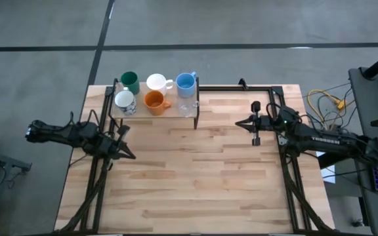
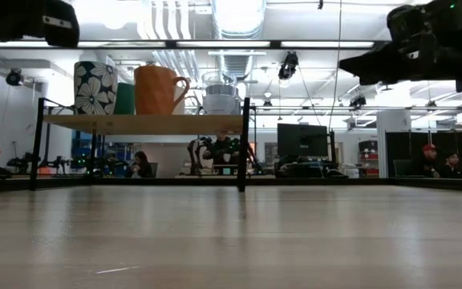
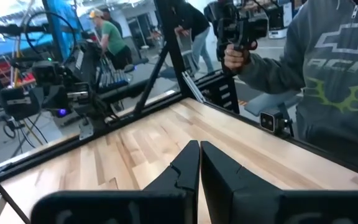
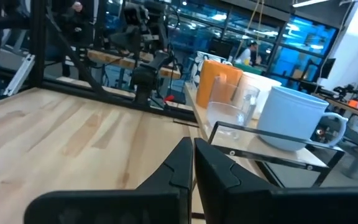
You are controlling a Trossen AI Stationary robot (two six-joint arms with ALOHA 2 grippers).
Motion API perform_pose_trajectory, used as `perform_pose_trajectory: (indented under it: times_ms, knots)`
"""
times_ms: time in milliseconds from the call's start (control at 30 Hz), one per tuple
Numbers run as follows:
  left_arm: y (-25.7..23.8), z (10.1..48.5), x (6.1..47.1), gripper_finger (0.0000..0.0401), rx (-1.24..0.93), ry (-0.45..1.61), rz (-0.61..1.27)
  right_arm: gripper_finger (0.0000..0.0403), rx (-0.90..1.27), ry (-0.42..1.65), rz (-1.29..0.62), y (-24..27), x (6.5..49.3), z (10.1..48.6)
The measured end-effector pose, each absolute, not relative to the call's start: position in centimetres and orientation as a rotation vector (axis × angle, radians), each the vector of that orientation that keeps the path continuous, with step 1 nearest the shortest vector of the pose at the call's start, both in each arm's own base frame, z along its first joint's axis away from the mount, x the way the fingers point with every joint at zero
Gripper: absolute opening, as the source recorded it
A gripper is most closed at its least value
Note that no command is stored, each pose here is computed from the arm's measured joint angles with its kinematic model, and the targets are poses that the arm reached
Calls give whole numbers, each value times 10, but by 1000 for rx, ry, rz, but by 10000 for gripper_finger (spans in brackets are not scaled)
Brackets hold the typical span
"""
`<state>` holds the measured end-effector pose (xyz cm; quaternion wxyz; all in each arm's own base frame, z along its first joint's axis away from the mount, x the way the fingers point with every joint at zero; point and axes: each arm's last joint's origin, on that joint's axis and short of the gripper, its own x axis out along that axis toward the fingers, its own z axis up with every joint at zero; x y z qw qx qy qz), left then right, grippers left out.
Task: Stack small to large cups/mugs on shelf
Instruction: Return to home position
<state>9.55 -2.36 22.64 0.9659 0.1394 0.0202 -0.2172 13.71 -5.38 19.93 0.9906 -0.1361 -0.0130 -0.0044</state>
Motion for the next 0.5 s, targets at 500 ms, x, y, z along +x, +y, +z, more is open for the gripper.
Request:
perform_pose_trajectory:
  times_ms: [500]
  knots:
    - [-24,183,89,0,251,-36,-493,8,-231,-99,1,-49,118,183]
